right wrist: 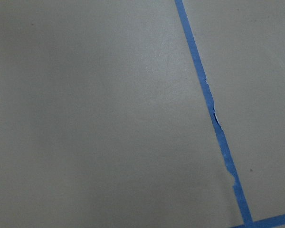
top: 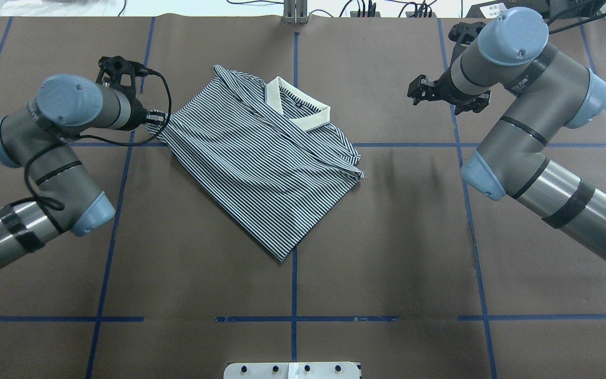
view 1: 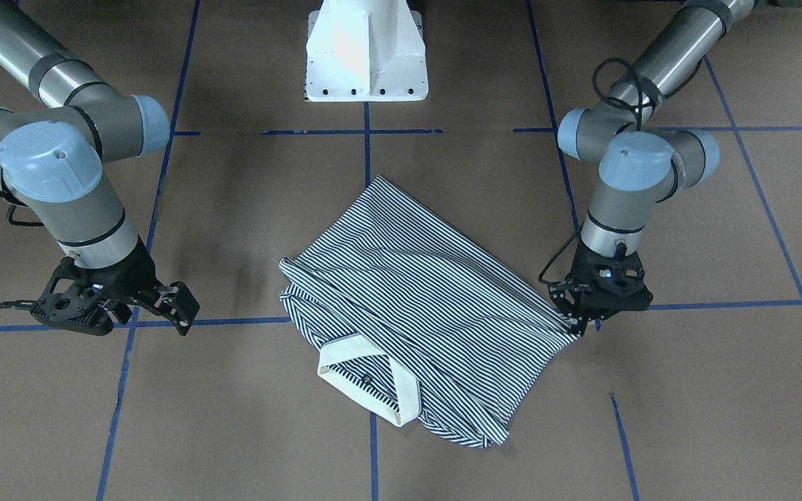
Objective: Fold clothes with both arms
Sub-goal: 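Grasp the folded shirt edge with the left gripper and drag it toward the right gripper, then move the right gripper down onto the cream collar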
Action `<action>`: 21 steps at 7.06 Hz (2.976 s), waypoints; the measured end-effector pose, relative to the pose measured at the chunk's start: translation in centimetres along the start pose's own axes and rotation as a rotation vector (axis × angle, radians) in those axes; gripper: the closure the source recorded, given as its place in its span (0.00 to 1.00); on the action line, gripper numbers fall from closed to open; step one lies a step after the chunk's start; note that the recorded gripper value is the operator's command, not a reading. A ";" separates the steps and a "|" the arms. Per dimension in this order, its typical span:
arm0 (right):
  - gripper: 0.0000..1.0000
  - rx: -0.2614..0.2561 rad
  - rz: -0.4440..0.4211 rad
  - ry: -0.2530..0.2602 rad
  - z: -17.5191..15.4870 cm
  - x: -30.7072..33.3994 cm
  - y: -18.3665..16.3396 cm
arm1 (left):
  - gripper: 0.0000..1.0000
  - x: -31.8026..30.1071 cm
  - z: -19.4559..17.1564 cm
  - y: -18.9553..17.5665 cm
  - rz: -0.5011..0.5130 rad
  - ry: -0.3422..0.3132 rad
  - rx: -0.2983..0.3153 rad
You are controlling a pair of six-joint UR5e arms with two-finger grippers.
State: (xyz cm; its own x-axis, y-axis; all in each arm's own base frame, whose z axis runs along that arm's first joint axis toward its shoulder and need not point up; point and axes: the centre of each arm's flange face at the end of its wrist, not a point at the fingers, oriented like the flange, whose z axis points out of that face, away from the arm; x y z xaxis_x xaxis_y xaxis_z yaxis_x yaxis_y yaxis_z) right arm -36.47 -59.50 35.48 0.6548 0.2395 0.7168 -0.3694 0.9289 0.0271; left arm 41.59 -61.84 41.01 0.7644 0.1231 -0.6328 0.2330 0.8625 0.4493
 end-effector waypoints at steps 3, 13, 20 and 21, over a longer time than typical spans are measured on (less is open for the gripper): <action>0.00 0.000 -0.001 -0.002 -0.1 -0.1 0.0 | 0.01 -4.3 5.6 -6.6 0.055 -0.100 0.081; 0.48 0.220 0.339 -0.046 8.0 -24.4 6.3 | 0.00 -4.9 4.0 -6.4 0.177 0.014 0.076; 0.57 0.227 0.359 -0.076 9.2 -27.2 9.4 | 0.00 -4.8 3.2 -6.5 0.170 0.024 0.088; 0.85 0.226 0.357 -0.071 9.4 -27.1 9.5 | 0.00 -4.7 3.1 -6.5 0.170 0.026 0.091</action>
State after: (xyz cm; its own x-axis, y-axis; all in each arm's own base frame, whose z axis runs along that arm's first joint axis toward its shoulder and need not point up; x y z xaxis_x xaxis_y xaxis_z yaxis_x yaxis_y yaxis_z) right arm -63.95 -59.80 22.88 0.4150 0.5075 0.7551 -0.7052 0.7038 -0.0854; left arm 38.35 -69.60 43.01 0.7819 0.2766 -0.5587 0.1562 0.7807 0.6051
